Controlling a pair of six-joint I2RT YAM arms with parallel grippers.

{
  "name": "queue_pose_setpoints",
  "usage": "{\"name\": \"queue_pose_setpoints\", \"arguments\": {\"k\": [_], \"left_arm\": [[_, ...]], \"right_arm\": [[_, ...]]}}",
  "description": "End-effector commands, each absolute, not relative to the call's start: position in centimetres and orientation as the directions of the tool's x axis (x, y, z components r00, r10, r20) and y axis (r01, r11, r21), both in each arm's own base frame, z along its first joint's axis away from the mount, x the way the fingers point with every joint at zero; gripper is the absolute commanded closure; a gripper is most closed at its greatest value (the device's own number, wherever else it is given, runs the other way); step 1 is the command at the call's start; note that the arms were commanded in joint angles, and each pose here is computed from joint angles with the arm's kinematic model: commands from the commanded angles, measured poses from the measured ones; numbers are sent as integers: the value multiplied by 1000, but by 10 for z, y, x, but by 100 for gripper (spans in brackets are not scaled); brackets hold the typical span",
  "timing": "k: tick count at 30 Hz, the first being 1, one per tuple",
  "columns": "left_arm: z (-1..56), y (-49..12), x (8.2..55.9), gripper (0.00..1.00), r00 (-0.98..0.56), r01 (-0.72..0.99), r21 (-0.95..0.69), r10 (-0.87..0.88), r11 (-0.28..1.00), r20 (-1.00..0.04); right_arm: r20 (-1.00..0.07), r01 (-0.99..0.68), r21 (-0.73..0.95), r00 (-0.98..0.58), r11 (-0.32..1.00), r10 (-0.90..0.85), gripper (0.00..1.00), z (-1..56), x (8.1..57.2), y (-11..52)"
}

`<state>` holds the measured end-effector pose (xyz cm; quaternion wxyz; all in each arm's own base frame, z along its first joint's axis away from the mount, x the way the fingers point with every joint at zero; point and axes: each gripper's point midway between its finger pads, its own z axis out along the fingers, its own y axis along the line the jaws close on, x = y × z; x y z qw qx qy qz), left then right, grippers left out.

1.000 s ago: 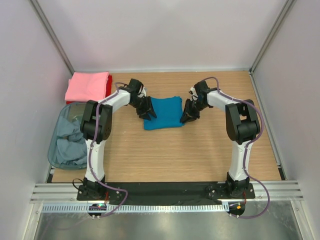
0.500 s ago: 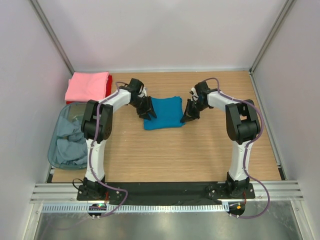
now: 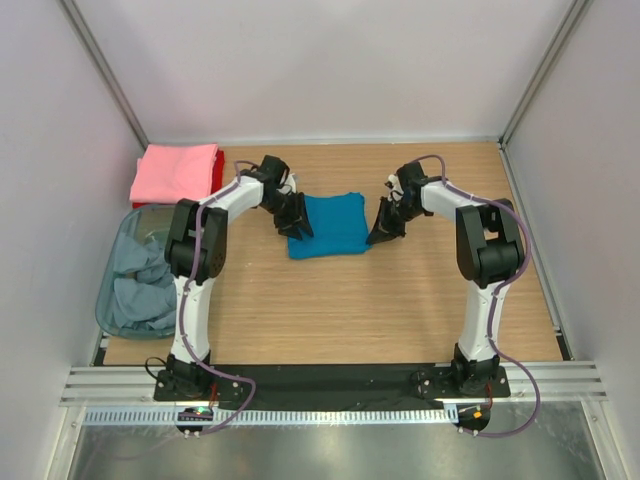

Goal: Fold and stack the t-shirts
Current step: Fold the tshirt

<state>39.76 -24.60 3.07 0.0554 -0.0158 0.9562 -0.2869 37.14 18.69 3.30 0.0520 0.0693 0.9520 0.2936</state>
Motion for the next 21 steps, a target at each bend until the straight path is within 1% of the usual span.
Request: {"name": "queue_pose_setpoints", "arguments": {"k": [1,3,8,11,13,18,21], "left_arm": [[-5,-214,403,57,-991,18,-406,-38,914,-129],[-7,-214,403,57,-992,14,-409,-40,913,-122],[-11,-212,408,57,-991,6,-409,-48,913,-122],[-8,-207,414,57,-989,22,-393,-39,919,-145],[-8,-205,413,57,-989,29,-380,-28,925,-144],[-3,-207,419,57,-989,19,-409,-44,912,-144],[9,-212,423,56,-986,26,-432,-48,901,-160]], "right_arm": [[-110,54,590,-983,806,146,99,62,369,183],[-123,46,566,-982,823,140,99,63,365,178],[-109,62,480,-985,875,130,99,44,351,160],[-108,60,461,-986,885,123,99,42,347,156],[-113,55,457,-986,888,120,99,44,347,155],[-122,51,483,-985,874,125,99,48,349,160],[-128,46,496,-984,867,126,99,53,355,163]]}}
